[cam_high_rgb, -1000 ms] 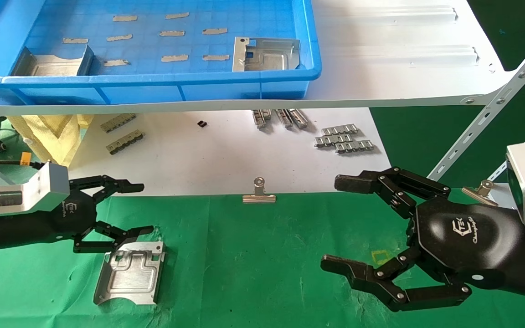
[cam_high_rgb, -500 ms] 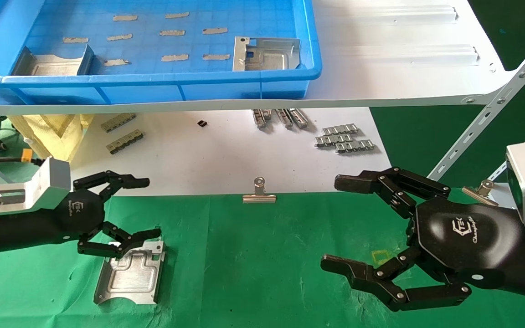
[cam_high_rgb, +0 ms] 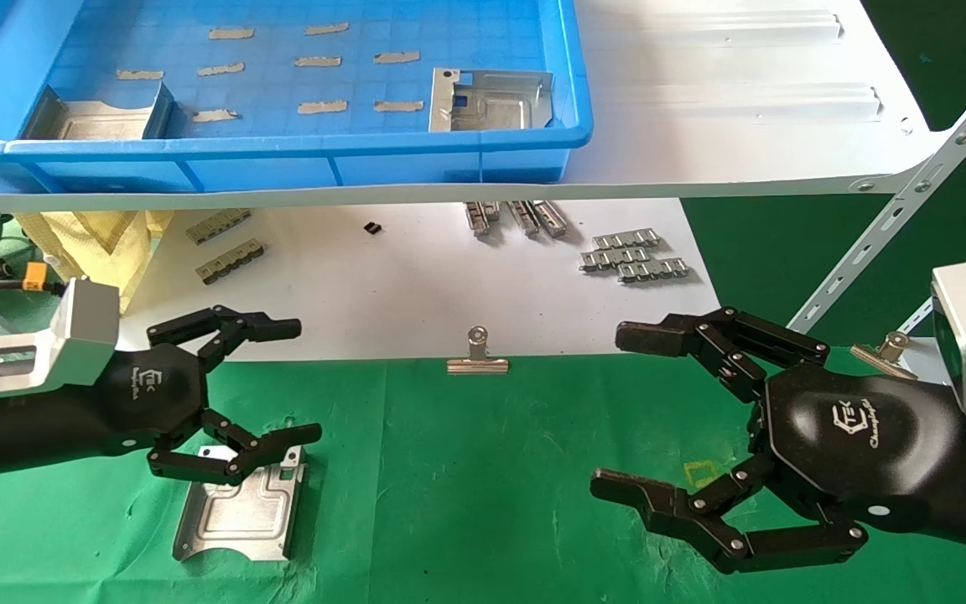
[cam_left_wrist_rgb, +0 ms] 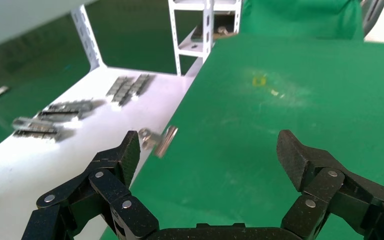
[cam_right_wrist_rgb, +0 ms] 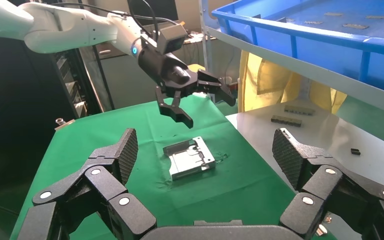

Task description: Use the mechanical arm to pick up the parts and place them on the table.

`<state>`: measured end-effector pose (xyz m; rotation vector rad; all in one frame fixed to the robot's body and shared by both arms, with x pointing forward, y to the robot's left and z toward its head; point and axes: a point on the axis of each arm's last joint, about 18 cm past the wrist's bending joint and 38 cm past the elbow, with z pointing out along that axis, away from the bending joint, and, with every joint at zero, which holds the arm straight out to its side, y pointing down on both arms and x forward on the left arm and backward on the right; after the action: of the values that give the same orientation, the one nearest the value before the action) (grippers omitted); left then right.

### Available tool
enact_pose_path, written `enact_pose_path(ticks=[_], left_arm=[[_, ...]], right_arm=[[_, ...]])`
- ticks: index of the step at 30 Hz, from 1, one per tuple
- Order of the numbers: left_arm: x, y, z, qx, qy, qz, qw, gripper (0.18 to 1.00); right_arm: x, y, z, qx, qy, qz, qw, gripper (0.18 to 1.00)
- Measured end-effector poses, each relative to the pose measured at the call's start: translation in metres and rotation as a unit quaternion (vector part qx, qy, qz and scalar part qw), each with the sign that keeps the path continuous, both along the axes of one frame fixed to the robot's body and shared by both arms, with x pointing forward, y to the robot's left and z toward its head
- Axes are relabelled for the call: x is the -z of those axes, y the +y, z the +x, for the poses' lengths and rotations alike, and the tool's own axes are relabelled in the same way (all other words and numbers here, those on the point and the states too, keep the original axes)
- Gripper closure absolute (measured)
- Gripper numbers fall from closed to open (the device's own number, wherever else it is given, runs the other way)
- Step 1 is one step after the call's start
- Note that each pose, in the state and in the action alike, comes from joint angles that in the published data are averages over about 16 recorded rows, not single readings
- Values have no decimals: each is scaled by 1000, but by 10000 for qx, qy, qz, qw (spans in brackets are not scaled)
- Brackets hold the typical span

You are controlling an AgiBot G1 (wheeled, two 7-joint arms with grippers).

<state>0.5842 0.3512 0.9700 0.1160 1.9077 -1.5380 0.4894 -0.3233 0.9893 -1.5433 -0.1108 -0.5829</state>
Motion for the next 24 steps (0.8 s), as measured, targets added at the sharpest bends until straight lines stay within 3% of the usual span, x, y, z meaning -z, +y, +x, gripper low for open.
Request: enact_pose_path(ticks=[24], left_arm=[[-17, -34, -67, 825, 155, -415, 9956, 184]], right_arm=[[0, 0, 0, 0, 0, 0, 10000, 178]])
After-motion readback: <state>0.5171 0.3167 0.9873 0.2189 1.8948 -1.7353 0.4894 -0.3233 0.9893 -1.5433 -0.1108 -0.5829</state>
